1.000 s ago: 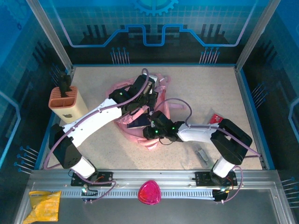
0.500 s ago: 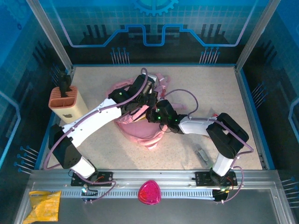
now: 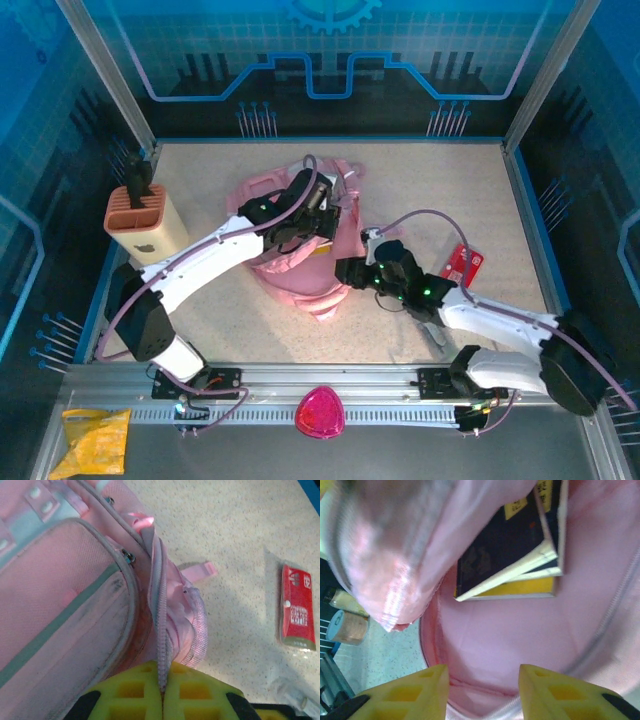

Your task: Pack the student bag

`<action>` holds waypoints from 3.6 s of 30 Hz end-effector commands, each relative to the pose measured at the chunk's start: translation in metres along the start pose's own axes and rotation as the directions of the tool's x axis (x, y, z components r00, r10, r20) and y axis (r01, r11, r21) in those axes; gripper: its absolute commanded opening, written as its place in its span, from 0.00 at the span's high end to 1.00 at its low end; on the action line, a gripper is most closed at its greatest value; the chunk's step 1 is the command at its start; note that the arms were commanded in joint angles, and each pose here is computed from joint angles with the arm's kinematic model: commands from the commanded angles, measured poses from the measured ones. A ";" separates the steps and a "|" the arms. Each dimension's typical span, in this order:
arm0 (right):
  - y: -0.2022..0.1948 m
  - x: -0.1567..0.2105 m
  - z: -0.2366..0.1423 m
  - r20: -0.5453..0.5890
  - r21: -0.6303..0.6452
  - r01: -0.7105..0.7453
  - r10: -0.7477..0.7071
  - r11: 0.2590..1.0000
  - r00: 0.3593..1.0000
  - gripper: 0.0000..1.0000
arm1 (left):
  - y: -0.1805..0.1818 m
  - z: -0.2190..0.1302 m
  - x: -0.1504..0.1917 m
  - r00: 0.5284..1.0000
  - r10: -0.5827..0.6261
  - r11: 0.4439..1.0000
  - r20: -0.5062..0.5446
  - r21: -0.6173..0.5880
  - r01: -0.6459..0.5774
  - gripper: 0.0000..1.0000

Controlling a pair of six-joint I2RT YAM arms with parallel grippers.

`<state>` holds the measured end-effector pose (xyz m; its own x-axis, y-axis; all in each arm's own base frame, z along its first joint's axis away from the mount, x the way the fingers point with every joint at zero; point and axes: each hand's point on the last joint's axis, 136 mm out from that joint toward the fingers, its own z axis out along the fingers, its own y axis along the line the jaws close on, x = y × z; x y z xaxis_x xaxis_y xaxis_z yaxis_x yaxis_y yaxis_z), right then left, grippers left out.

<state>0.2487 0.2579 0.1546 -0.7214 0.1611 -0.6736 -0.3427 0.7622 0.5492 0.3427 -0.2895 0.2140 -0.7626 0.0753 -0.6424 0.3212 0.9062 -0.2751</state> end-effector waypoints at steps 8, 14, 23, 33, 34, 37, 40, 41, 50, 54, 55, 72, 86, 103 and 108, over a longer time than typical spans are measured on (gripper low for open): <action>-0.040 0.018 -0.043 -0.115 0.123 0.032 -0.018 0.992 0.993 0.40 | -0.011 0.002 0.049 0.987 -0.136 0.975 -0.089 0.164 0.149 0.50; -0.023 0.028 -0.033 -0.191 0.045 0.000 0.008 0.999 0.982 0.31 | 0.050 -0.020 0.072 0.971 -0.233 0.972 -0.046 0.029 0.235 0.35; 0.024 0.060 -0.001 -0.295 -0.051 -0.016 0.000 0.999 0.955 0.24 | 0.152 -0.035 0.110 0.885 -0.466 0.870 0.004 -0.181 0.459 0.20; 0.042 0.075 0.041 -0.347 -0.060 -0.017 -0.004 0.998 0.938 0.23 | 0.194 0.004 0.137 0.781 -0.624 0.768 -0.029 -0.209 0.606 0.26; 0.041 0.073 0.043 -0.343 -0.049 -0.016 -0.002 0.999 0.939 0.23 | 0.192 0.009 0.140 0.776 -0.629 0.767 -0.049 -0.206 0.608 0.28; 0.034 0.068 0.047 -0.336 -0.019 -0.016 0.009 1.000 0.942 0.22 | 0.182 0.024 0.146 0.756 -0.647 0.760 -0.096 -0.161 0.630 0.38; 0.022 0.061 0.052 -0.330 0.006 -0.034 0.034 0.999 0.943 0.22 | 0.166 0.032 0.150 0.754 -0.647 0.762 -0.109 -0.124 0.636 0.46; 0.017 0.057 0.053 -0.323 0.018 -0.041 0.044 0.999 0.945 0.22 | 0.159 0.035 0.150 0.756 -0.645 0.764 -0.114 -0.109 0.636 0.47; -0.051 -0.015 0.038 -0.207 0.132 -0.059 0.086 0.989 0.975 0.21 | 0.057 0.064 0.126 0.786 -0.597 0.783 -0.160 0.093 0.615 0.48; -0.070 -0.037 0.019 -0.159 0.163 -0.081 0.107 0.983 0.982 0.21 | 0.017 0.066 0.101 0.818 -0.540 0.800 -0.198 0.180 0.572 0.43; -0.072 -0.039 0.014 -0.152 0.170 -0.082 0.108 0.982 0.982 0.20 | 0.018 0.061 0.098 0.821 -0.541 0.802 -0.184 0.181 0.569 0.42; -0.045 0.038 0.006 -0.285 0.068 -0.132 0.146 0.989 0.947 0.19 | 0.170 0.008 0.133 0.692 -0.722 0.687 0.015 -0.107 0.719 0.31; -0.026 0.062 0.017 -0.325 0.020 -0.068 0.071 0.997 0.943 0.08 | 0.183 0.062 0.113 0.624 -0.782 0.622 -0.005 -0.081 0.779 0.61; -0.063 0.015 0.054 -0.263 0.095 0.046 -0.020 0.994 0.964 0.08 | 0.141 0.041 0.101 0.624 -0.780 0.621 -0.034 0.074 0.780 1.00; -0.090 -0.032 0.072 -0.218 0.130 0.016 0.013 0.991 0.976 0.09 | 0.126 0.032 0.110 0.633 -0.773 0.629 -0.041 0.077 0.774 1.00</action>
<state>0.3064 0.2310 0.0678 -0.8984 0.0278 -0.4383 -0.2173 0.8392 0.4986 0.3256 -0.1722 0.0731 -0.7501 -0.6411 -0.1622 -0.3726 0.6124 -0.6972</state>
